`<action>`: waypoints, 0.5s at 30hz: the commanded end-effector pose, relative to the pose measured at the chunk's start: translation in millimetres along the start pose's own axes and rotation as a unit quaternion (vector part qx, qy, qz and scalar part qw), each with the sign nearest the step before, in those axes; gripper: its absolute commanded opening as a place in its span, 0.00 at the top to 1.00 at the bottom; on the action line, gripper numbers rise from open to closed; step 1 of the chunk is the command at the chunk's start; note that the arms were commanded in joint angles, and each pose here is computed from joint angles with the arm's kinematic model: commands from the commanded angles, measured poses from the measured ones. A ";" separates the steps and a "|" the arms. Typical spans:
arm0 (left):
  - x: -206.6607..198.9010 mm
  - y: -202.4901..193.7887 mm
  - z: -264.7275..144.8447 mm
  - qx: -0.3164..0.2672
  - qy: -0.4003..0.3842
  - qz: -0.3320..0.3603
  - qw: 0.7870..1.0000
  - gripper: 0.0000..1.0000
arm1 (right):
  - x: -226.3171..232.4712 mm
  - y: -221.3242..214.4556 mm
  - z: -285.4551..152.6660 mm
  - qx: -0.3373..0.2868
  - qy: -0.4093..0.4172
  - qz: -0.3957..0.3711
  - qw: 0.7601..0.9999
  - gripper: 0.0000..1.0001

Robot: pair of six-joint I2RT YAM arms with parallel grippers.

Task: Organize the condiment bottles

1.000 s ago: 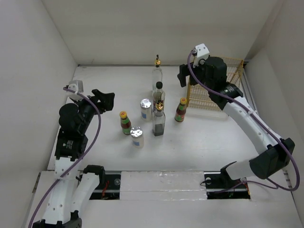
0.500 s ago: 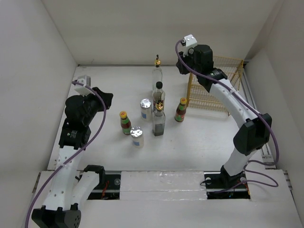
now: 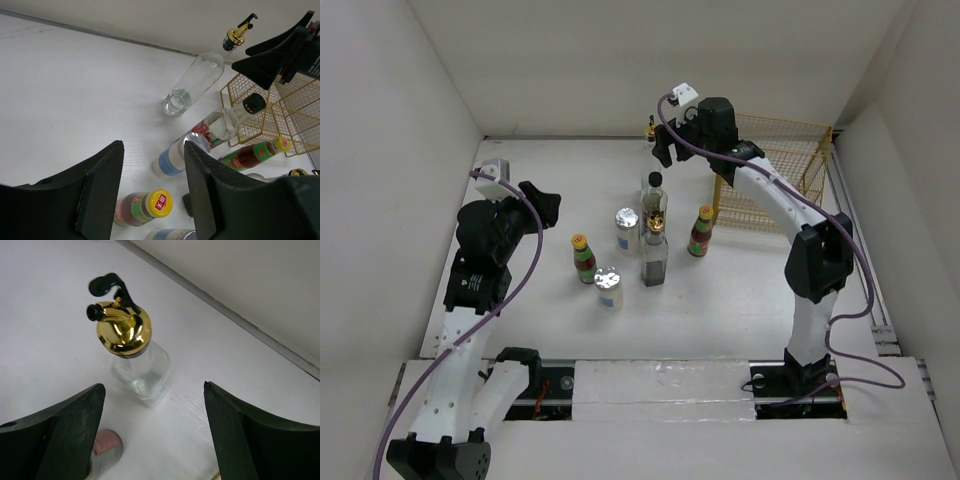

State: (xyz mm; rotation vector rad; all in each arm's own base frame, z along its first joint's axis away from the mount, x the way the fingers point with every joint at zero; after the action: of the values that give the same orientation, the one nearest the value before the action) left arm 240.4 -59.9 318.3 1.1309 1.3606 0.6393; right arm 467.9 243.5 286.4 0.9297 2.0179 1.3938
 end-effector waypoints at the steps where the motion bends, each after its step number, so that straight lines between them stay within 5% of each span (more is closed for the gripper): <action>1: -6.7 13.4 0.7 -0.030 -0.017 0.012 0.999 0.53 | 8.3 31.5 10.1 -0.072 0.021 -0.033 0.997 0.14; 15: -12.1 12.6 0.0 -0.024 -0.041 0.018 0.999 0.43 | 12.3 38.7 46.6 -0.130 0.044 -0.045 0.990 0.17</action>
State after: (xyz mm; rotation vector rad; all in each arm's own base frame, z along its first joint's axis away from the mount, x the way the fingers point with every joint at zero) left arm 241.2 -61.9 320.2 1.1431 1.3325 0.6357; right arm 499.1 275.8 265.8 0.7906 1.9851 1.5144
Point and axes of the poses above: each gripper's point midway between its finger pads, its own z axis out along the fingers, its own x axis along the line the jaws close on, y = z × x, the point moved 6 cm from there along -z, back along the fingers, and after that the axes turned 1 degree about -z, right-handed, at the moved point
